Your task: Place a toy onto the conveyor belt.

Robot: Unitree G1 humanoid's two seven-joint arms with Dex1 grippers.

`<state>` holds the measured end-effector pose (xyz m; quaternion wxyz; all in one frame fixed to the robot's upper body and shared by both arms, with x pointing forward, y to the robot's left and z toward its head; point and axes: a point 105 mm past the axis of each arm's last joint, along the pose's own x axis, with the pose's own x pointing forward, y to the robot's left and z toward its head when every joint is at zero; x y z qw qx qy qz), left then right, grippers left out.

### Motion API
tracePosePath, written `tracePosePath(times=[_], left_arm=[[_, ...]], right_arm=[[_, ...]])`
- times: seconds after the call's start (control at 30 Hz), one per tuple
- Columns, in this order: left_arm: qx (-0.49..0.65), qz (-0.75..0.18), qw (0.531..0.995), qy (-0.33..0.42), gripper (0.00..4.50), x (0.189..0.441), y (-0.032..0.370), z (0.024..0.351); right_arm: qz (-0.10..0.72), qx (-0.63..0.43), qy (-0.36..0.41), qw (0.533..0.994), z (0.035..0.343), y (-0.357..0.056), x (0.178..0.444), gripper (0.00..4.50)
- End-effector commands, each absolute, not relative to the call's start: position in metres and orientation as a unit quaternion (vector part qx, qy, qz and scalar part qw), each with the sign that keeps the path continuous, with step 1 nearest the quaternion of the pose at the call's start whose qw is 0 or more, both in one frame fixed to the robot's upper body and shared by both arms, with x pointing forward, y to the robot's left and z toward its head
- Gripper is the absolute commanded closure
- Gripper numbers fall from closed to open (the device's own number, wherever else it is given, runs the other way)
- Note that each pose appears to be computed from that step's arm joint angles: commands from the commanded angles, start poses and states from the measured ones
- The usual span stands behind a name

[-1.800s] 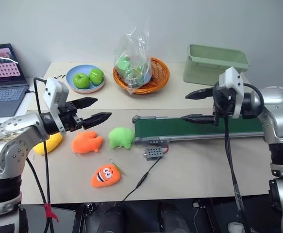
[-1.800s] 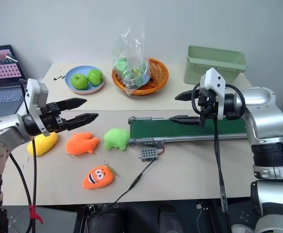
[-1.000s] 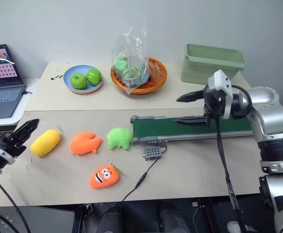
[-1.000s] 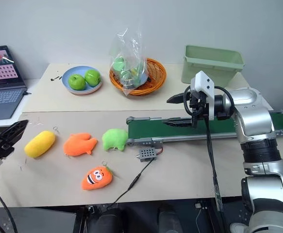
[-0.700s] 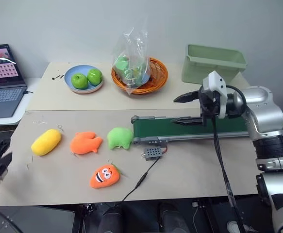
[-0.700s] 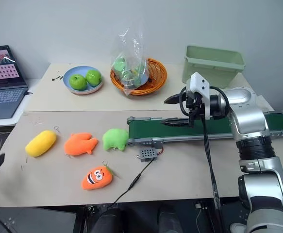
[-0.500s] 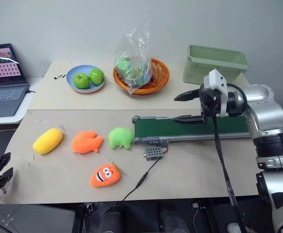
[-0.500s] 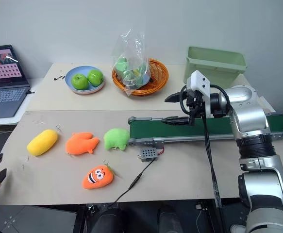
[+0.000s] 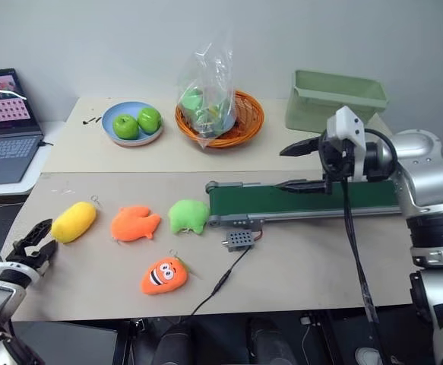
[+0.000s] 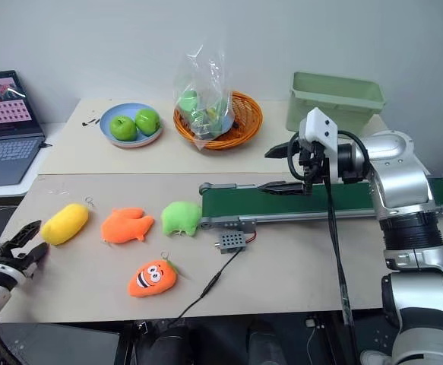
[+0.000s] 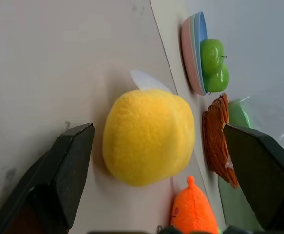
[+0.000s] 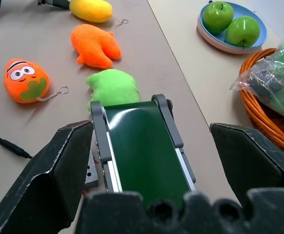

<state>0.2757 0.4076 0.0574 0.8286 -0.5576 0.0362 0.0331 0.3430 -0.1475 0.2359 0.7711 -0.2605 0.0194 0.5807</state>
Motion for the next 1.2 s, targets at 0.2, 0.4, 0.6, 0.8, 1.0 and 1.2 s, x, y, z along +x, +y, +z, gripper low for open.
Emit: tracePosePath(times=[0.2,0.4,0.6,0.8,1.0,1.2], left_arm=[[-0.567,0.033,0.822,0.043,1.05,0.284,0.402,0.052],[-0.571,-0.003,0.820,0.040,3.27,0.287,0.393,0.056],[-0.545,-0.082,0.834,-0.012,3.69,0.292,0.388,0.094],[-0.377,-0.039,0.923,-0.068,3.69,0.328,0.388,0.139],[0.001,-0.270,0.956,-0.113,3.69,0.358,0.235,0.244],[0.442,-0.343,0.815,-0.152,3.69,0.357,0.145,0.238]], right_arm=[[0.558,-0.282,-0.009,0.781,0.256,-0.156,0.339,0.00],[0.554,-0.288,-0.011,0.781,0.257,-0.156,0.340,0.00],[0.554,-0.290,-0.012,0.780,0.258,-0.155,0.340,0.00],[0.556,-0.290,-0.012,0.779,0.257,-0.153,0.341,0.00],[0.555,-0.291,-0.012,0.779,0.257,-0.153,0.342,0.00],[0.547,-0.292,-0.017,0.785,0.259,-0.154,0.340,0.00]])
